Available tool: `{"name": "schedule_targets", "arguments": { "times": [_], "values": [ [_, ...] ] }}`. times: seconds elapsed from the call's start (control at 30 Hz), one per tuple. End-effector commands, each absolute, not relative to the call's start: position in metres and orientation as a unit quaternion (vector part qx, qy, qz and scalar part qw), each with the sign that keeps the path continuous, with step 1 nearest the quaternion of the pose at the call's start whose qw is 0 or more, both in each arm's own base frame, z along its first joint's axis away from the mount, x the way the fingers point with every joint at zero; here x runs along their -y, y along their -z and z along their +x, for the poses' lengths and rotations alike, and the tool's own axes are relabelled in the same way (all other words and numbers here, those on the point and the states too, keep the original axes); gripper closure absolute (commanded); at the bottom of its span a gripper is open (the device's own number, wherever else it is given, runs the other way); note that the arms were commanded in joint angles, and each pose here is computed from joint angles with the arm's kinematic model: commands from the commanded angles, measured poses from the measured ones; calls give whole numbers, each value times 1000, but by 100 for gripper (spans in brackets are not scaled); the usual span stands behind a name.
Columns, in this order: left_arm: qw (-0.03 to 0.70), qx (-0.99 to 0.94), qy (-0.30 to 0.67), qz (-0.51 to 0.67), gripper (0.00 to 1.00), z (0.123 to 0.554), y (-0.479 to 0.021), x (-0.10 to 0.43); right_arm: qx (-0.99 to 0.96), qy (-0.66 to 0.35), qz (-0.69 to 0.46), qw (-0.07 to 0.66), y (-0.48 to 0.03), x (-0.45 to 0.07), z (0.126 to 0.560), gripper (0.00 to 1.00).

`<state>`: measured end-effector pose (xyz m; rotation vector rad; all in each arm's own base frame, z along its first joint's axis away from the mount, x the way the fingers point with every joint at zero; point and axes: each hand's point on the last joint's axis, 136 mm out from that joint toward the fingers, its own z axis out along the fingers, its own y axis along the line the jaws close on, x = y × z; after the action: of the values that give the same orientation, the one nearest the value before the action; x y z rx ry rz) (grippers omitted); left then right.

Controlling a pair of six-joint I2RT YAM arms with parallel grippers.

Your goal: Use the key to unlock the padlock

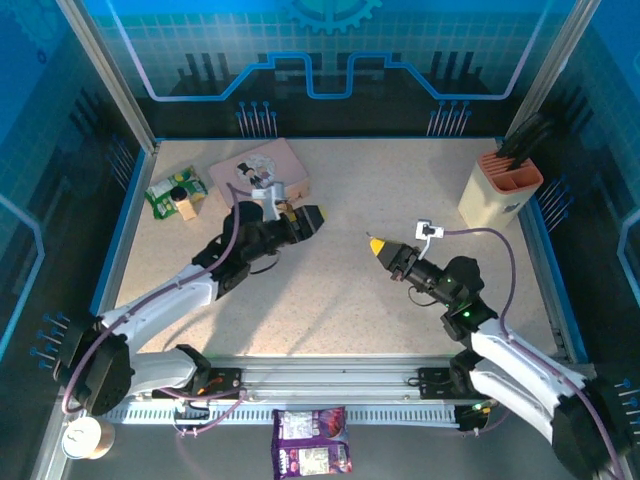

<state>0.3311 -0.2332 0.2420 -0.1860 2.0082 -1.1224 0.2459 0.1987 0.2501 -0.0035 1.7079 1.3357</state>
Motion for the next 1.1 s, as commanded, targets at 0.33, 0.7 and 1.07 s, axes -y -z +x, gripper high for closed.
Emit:
{"name": "schedule_targets", "arguments": {
  "times": [0.33,0.7,1.07],
  "values": [
    [417,-859,228,-189,17,394,-150,154,-810,-429,-12,400,-181,-180,229,100],
    [456,-834,154,-269,21,453,-102,136,-795,-461,-14,393,-180,-184,217,100],
    [455,-819,138,-321,42,486,-72,127,-792,-476,-17,381,-172,-185,206,100]
  ]
}}
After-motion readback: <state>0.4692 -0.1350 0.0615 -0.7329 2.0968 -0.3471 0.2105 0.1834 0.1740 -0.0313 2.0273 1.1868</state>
